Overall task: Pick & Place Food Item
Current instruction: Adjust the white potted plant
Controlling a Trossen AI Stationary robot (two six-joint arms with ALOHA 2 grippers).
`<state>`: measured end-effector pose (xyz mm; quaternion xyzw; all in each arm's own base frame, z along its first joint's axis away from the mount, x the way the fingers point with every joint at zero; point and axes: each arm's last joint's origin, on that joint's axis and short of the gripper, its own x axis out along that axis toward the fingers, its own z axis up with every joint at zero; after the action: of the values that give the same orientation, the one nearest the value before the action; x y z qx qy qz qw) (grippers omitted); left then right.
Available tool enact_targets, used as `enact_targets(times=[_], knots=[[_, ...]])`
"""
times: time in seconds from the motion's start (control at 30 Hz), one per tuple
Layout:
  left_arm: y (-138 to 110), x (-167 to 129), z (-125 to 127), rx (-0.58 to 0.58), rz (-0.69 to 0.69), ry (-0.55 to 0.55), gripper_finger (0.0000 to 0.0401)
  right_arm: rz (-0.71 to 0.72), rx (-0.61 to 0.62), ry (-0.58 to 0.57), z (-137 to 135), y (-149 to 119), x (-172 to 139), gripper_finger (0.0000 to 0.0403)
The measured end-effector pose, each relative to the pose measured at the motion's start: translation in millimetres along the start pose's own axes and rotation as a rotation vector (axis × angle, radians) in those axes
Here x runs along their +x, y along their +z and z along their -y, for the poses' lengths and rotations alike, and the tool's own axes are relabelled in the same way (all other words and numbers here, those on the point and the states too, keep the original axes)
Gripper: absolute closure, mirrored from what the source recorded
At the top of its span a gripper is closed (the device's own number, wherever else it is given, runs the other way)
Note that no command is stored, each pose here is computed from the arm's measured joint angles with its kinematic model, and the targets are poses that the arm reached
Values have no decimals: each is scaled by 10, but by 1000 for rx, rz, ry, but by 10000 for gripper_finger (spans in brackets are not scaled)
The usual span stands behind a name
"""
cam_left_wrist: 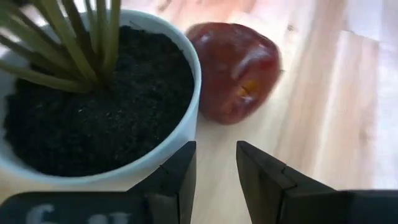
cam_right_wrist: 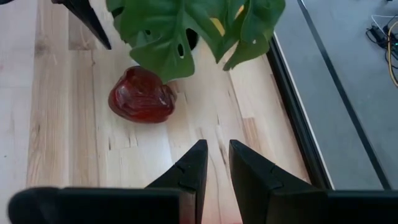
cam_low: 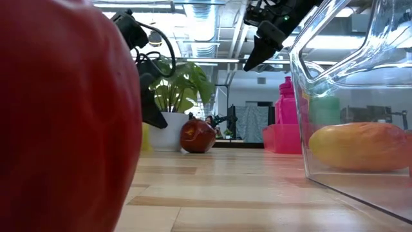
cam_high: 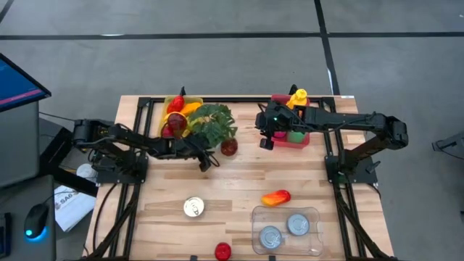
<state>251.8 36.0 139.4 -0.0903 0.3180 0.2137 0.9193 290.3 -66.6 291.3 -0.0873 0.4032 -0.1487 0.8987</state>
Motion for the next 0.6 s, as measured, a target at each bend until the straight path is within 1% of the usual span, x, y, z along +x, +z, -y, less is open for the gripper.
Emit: enact_targets(times=[0.13,0.33,0.47,0.6], knots=[[11,4,-35,-5,16,68,297,0,0,0,0,0,0,340],[24,90,-124,-27,36,105,297,0,0,0,0,0,0,340],[25,187,-165,-3,64,118,297,0,1,0,0,0,0,340],[34,255,-232,-14,92,159,297,0,1,0,0,0,0,340]])
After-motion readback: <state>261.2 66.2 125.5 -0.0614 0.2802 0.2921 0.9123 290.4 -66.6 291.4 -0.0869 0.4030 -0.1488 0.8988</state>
